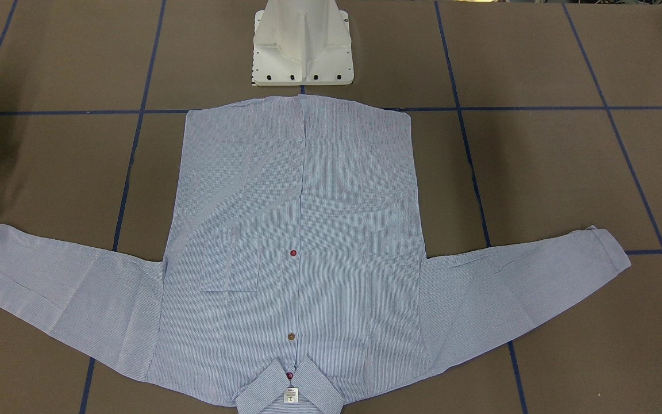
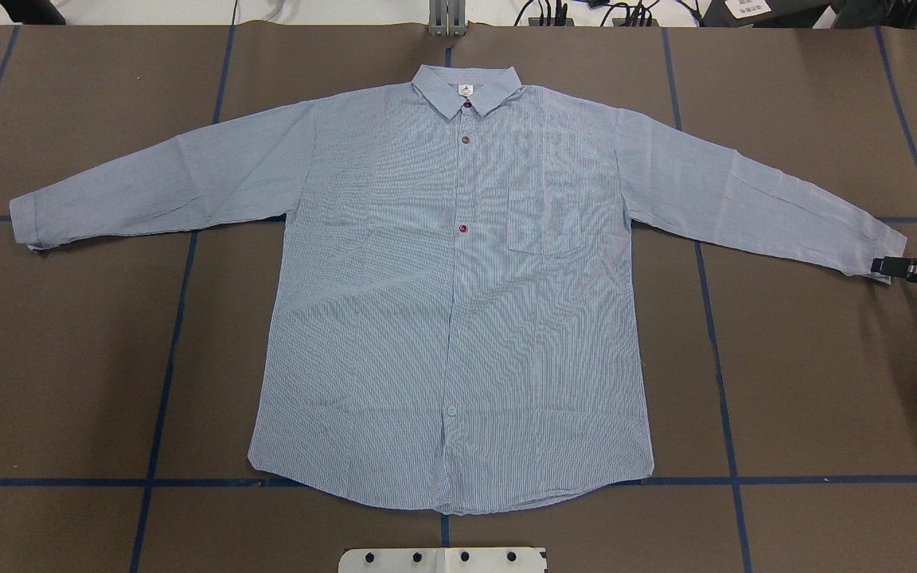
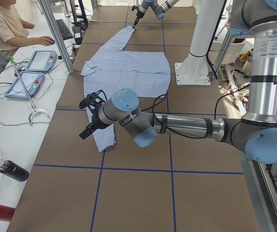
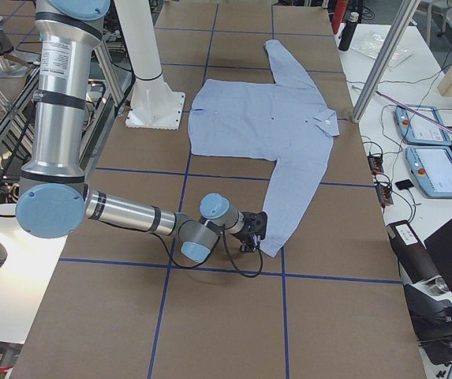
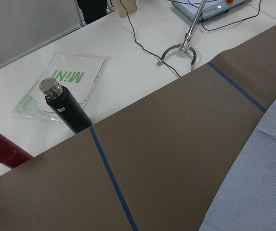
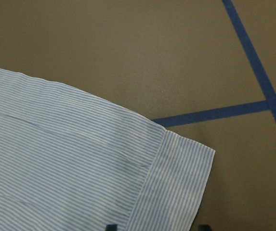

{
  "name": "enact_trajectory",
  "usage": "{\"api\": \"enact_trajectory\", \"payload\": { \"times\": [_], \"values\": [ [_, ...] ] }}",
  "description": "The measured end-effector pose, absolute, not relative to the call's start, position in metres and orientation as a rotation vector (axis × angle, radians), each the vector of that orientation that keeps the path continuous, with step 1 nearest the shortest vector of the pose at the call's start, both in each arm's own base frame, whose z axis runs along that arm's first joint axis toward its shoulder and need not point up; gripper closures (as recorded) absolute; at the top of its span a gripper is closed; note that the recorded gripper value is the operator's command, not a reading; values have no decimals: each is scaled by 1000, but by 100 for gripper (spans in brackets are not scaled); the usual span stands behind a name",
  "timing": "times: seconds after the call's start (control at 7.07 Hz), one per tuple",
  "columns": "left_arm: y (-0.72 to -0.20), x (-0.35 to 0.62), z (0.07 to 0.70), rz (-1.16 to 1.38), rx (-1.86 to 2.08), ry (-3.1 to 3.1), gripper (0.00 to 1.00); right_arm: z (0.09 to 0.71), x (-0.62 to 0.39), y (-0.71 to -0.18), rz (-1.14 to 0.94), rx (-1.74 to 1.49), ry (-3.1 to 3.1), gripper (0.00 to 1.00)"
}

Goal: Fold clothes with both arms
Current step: 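Lower the right gripper onto the sleeve cuff nearest it and grasp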

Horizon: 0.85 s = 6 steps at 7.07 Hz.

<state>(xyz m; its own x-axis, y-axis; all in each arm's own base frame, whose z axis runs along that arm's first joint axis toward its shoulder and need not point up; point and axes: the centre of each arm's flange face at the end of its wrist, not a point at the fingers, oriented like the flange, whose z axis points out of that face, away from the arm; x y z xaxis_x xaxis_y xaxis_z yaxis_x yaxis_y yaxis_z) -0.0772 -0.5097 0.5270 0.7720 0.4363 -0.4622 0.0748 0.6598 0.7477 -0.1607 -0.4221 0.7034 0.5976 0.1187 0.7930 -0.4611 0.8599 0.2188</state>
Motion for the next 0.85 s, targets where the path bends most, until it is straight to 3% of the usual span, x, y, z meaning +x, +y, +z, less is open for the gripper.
{"api": "enact_trajectory", "payload": {
  "times": [0.14, 0.28, 0.85],
  "values": [
    [-510, -77, 527, 222, 838, 675, 0, 703, -162, -422, 348, 430, -872, 85],
    [-510, -77, 528, 221, 837, 675, 0, 703, -162, -422, 348, 430, -873, 100],
    [-510, -77, 528, 219, 835, 676, 0, 673, -166, -428, 331, 456, -916, 100]
  ]
}}
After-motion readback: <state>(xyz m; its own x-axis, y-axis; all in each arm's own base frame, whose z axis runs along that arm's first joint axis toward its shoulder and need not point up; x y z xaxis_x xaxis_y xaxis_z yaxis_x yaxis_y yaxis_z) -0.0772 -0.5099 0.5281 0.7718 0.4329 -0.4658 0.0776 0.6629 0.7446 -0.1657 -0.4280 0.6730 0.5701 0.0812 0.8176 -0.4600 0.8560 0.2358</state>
